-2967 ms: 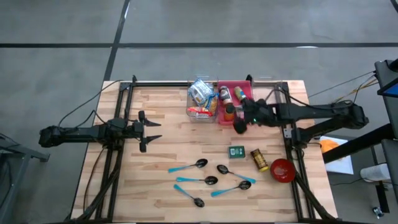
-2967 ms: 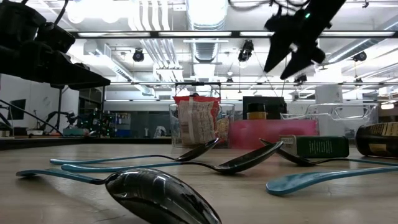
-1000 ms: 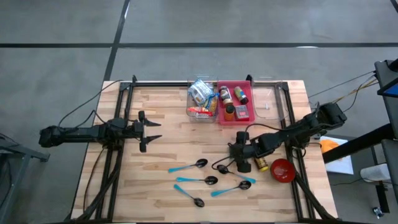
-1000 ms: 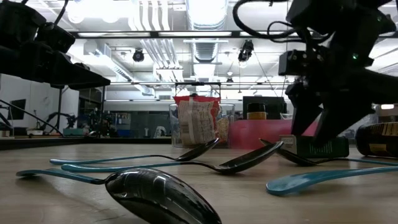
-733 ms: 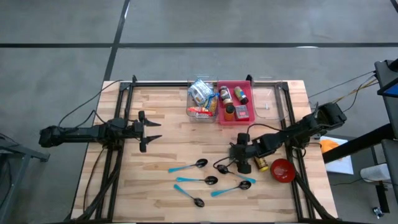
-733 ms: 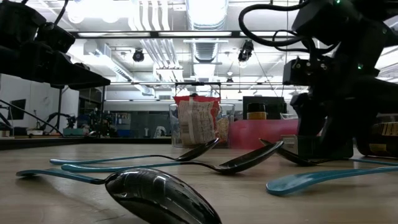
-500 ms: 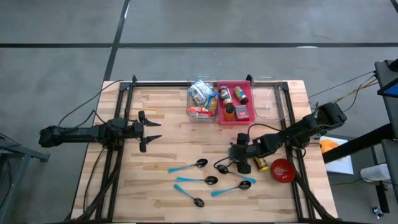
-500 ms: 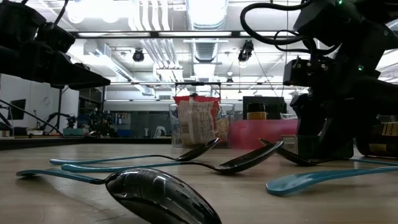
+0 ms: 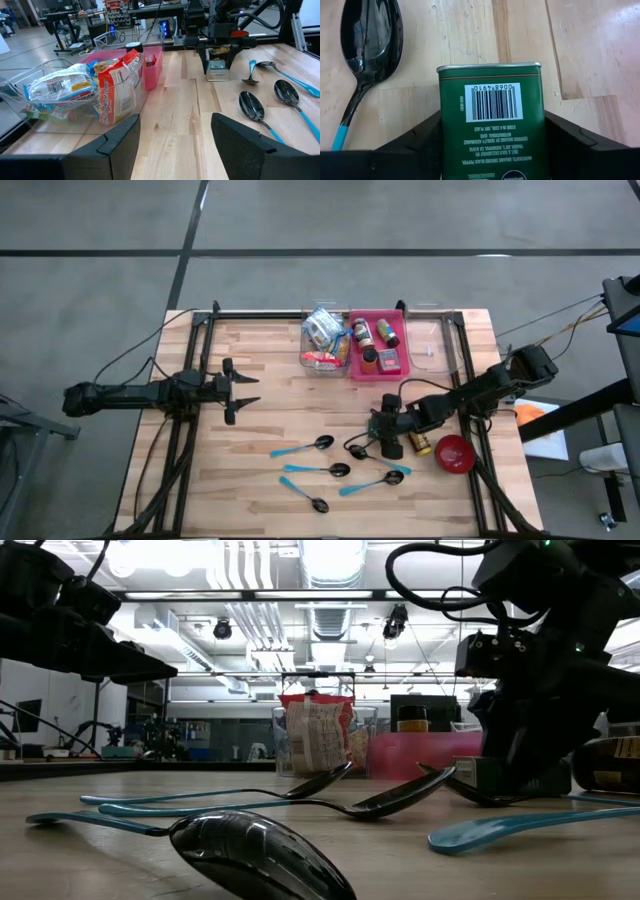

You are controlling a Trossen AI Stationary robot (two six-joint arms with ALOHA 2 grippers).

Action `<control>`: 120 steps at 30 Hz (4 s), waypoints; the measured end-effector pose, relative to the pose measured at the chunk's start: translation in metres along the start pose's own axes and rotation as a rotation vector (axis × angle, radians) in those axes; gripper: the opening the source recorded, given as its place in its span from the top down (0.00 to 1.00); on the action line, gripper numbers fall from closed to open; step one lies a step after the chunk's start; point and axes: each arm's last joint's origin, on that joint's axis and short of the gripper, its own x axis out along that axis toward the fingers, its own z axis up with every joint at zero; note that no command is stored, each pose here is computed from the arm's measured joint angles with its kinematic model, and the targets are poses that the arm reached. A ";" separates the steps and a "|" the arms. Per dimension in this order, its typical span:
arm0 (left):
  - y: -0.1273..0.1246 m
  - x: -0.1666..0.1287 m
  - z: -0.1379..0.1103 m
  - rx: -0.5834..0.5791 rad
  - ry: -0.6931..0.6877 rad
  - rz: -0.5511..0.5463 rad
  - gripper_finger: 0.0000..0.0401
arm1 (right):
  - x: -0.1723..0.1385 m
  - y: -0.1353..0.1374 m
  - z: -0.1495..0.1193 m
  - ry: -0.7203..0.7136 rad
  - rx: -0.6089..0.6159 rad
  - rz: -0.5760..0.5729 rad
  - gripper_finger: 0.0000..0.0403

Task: Pick & Place Food Item
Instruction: Put the green spice can into the pink bin

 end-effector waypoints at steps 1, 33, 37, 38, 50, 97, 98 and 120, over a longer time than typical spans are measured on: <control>0.000 0.000 0.000 0.000 0.000 0.000 0.39 | 0.000 0.000 0.000 0.000 0.000 0.000 0.38; 0.000 0.000 0.000 -0.003 0.000 0.000 0.39 | 0.000 0.000 0.000 0.003 0.002 -0.001 0.38; 0.000 0.000 0.000 -0.002 0.000 0.000 0.39 | 0.000 0.000 0.000 0.002 0.003 0.000 0.36; 0.000 0.000 0.000 -0.002 0.000 -0.001 0.39 | 0.000 0.000 0.000 0.001 0.003 0.000 0.35; 0.000 0.000 0.000 0.000 0.000 0.000 0.39 | -0.025 -0.006 0.009 -0.129 0.053 -0.061 0.38; 0.000 0.000 0.000 -0.002 -0.001 0.000 0.39 | -0.080 -0.247 0.040 -0.601 1.025 -0.533 0.37; 0.000 0.000 0.000 -0.002 -0.001 0.000 0.39 | -0.078 -0.250 0.042 -0.596 1.027 -0.528 0.36; 0.000 0.000 0.000 0.000 -0.001 0.000 0.39 | -0.045 -0.285 0.078 -0.078 1.176 -0.655 0.38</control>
